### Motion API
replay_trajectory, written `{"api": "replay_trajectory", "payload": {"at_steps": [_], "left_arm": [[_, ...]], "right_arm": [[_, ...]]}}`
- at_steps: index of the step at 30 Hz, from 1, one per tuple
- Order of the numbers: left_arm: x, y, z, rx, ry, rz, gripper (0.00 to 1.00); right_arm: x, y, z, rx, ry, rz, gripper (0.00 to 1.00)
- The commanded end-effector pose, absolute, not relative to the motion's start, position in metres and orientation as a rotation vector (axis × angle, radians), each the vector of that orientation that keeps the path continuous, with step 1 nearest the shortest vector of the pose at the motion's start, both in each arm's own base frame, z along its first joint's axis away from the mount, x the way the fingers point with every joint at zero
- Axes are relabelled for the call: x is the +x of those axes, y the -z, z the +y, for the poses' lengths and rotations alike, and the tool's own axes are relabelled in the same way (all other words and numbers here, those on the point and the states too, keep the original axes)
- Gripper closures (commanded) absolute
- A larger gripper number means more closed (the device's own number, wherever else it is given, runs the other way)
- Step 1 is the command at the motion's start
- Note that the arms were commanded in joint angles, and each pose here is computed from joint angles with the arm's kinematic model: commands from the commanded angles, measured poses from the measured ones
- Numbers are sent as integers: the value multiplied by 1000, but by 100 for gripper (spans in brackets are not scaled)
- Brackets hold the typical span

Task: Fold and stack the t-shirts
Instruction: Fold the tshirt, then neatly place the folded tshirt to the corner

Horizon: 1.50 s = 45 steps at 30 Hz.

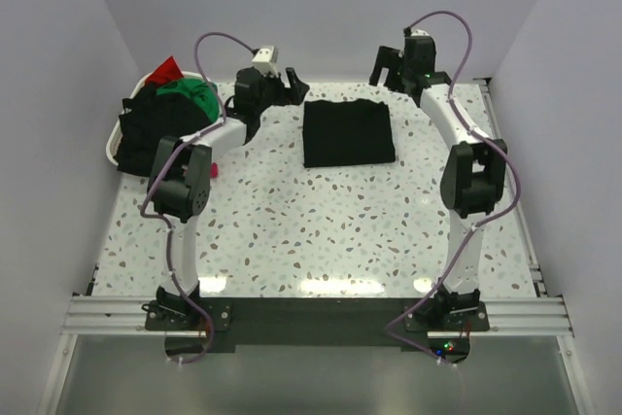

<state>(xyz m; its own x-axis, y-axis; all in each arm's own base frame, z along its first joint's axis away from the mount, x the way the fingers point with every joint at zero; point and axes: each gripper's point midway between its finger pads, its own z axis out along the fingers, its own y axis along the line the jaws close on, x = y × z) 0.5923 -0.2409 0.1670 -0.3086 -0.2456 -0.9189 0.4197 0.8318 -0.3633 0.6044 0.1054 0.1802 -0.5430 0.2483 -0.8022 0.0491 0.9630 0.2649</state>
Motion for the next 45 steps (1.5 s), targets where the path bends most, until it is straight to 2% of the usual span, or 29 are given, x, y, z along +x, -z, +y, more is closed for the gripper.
{"api": "replay_trajectory", "payload": {"at_steps": [1, 3, 13, 23, 34, 39, 42, 45], "left_arm": [[576, -213, -237, 173, 661, 1683, 10], [564, -199, -237, 179, 680, 1713, 11], [519, -123, -247, 234, 800, 1882, 16], [515, -87, -255, 258, 859, 1944, 17], [522, -66, -258, 237, 863, 1986, 20], [522, -59, -259, 234, 872, 1997, 28], [521, -57, -259, 235, 873, 2001, 38], [521, -55, -259, 237, 873, 2005, 40]], "right_arm": [[586, -238, 111, 103, -331, 2012, 1], [575, -237, 109, 108, -350, 2023, 1], [524, -127, 99, 149, -492, 2270, 1], [522, -81, 104, 173, -557, 2373, 2], [526, -55, 104, 210, -547, 2430, 5], [523, -44, 107, 218, -577, 2463, 12], [521, -36, 110, 221, -598, 2484, 21], [519, -32, 113, 219, -618, 2496, 31]]}}
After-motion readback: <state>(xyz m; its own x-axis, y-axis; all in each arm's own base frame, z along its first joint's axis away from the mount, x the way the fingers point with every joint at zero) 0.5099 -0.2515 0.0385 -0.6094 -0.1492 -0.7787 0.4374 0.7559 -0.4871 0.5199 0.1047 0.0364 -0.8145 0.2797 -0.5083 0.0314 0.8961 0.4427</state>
